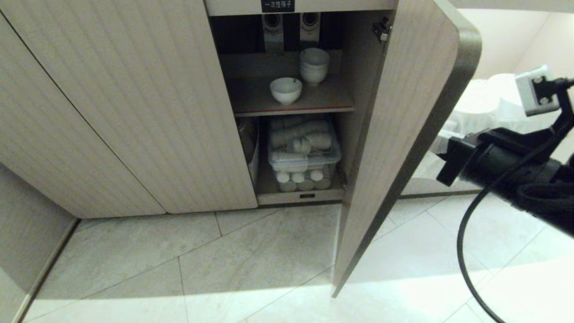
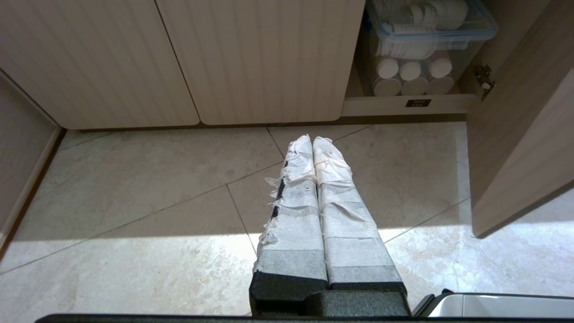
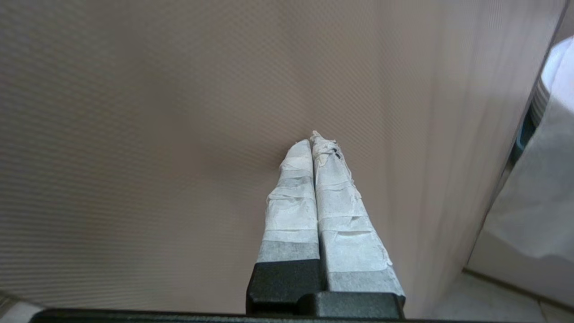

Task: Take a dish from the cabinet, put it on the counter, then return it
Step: Close the cabinet door

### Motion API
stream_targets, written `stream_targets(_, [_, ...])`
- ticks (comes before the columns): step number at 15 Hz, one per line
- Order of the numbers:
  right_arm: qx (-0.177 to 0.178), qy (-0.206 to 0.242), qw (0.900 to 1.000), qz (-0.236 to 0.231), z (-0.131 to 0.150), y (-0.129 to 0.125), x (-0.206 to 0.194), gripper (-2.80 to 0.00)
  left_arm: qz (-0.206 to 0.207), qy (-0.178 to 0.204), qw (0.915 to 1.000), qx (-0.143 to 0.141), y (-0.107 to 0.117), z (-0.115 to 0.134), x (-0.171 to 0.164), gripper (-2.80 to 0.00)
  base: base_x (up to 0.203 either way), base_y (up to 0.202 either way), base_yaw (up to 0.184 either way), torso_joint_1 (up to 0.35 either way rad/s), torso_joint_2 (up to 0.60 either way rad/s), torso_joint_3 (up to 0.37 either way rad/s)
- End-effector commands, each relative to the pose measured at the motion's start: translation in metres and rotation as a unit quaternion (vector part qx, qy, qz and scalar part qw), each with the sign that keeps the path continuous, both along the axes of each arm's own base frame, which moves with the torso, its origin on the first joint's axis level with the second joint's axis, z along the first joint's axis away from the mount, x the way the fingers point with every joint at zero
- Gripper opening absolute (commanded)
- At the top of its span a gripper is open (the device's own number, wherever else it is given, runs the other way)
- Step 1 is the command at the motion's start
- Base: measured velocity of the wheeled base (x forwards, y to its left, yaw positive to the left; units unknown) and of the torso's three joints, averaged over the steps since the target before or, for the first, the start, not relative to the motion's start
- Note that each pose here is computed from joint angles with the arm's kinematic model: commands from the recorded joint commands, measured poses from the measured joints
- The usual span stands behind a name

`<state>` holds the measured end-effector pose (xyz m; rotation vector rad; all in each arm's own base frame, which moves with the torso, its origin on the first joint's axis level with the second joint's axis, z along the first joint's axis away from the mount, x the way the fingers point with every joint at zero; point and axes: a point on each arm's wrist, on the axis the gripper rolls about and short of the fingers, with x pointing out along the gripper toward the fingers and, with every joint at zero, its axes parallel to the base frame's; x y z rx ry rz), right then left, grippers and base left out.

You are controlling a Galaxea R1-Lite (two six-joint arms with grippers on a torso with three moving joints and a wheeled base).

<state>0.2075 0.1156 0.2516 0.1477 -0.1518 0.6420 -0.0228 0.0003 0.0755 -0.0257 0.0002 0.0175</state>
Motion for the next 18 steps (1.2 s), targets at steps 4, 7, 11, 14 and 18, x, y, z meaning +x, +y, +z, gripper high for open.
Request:
stream_targets(4, [-0.007, -0.001, 1.000, -0.012, -0.016, 0.022, 0.021, -2.80, 0.000, 0.000, 1.0000, 0.000, 0.000, 0.000, 0.000, -2.80, 0.000, 0.000, 0.000, 0.000, 0.00, 0.000])
stream_targets(7, [-0.010, -0.012, 1.000, -0.006, -0.017, 0.040, 0.033, -2.80, 0.000, 0.000, 1.0000, 0.000, 0.000, 0.000, 0.000, -2.80, 0.000, 0.000, 0.000, 0.000, 0.00, 0.000])
stream_targets(11, [0.013, -0.033, 0.998, -0.042, -0.012, 0.072, 0.067, -2.80, 0.000, 0.000, 1.0000, 0.000, 0.000, 0.000, 0.000, -2.80, 0.000, 0.000, 0.000, 0.000, 0.00, 0.000])
stream_targets(14, [0.027, -0.042, 0.997, -0.067, -0.012, 0.092, 0.093, -2.80, 0.000, 0.000, 1.0000, 0.000, 0.000, 0.000, 0.000, -2.80, 0.000, 0.000, 0.000, 0.000, 0.00, 0.000])
stream_targets(18, [0.037, -0.060, 0.993, -0.097, -0.014, 0.115, 0.127, -2.80, 0.000, 0.000, 1.0000, 0.000, 0.000, 0.000, 0.000, -2.80, 0.000, 0.000, 0.000, 0.000, 0.00, 0.000])
